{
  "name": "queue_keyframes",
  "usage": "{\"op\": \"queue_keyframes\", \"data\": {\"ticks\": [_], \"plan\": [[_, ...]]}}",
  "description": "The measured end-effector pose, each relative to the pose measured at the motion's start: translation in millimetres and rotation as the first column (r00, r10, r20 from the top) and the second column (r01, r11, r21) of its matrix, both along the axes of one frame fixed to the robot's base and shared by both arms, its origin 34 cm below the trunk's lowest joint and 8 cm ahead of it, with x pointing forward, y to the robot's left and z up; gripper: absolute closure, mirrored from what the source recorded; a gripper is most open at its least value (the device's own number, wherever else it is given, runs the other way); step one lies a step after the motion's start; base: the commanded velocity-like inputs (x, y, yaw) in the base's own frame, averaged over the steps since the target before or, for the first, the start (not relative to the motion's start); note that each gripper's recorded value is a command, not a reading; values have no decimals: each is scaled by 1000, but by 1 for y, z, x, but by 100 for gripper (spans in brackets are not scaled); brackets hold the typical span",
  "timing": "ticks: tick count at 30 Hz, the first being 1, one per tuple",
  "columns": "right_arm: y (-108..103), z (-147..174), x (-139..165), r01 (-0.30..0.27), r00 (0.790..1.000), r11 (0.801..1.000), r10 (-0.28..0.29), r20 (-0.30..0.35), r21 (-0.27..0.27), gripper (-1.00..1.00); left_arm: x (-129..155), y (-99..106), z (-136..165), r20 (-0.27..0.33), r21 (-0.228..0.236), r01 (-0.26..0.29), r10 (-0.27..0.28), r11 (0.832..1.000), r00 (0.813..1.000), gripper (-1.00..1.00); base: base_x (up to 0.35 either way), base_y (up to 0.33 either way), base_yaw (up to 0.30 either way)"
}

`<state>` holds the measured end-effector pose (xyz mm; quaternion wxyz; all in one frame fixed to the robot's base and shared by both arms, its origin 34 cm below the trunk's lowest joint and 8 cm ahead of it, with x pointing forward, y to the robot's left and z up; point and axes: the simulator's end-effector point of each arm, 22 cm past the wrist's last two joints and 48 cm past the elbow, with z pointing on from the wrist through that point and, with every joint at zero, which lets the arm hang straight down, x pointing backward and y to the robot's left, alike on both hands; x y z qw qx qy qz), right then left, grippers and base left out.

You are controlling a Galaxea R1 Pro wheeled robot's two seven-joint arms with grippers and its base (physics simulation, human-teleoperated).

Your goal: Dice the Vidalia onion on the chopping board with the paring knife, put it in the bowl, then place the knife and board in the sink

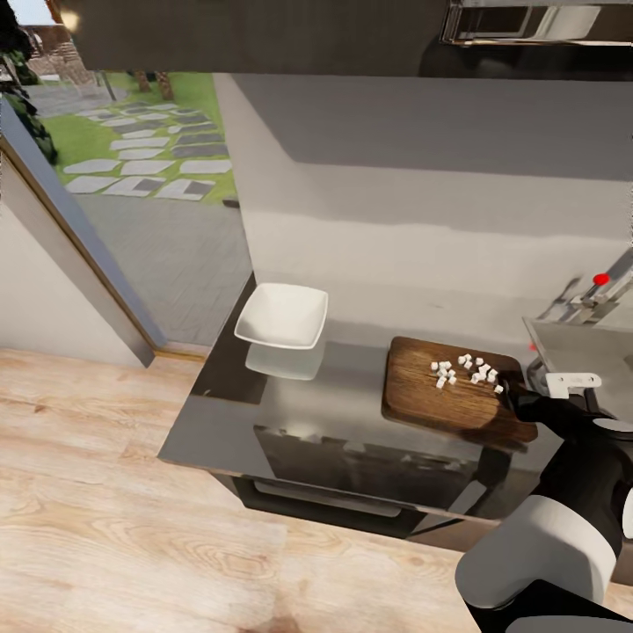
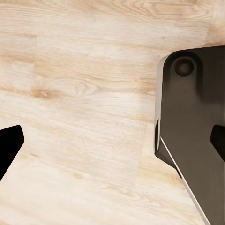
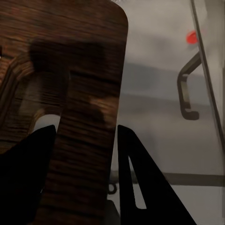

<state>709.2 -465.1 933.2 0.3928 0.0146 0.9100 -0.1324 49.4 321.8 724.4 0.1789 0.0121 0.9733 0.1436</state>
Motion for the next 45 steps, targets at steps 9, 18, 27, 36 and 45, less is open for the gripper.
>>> {"op": "queue_keyframes", "data": {"ticks": [9,18,27,36,45], "plan": [[0,9,1,0,1000,1000,0,14,0,100,3,0,-1,13,0,1,-1,1000,1000,-100,0,-32,0],[0,16,2,0,1000,1000,0,27,0,100,6,0,-2,23,1,2,-2,1000,1000,-100,0,-199,0],[0,17,2,0,1000,1000,0,29,0,100,6,1,-2,25,2,1,-1,1000,1000,-100,0,-23,0],[-1,18,1,1,1000,1000,-1,28,-3,100,6,1,-2,25,2,1,-1,1000,1000,-100,0,0,0],[-1,23,2,2,999,1000,-2,37,-4,100,9,1,-2,33,2,1,-1,1000,999,-100,0,0,0]]}}
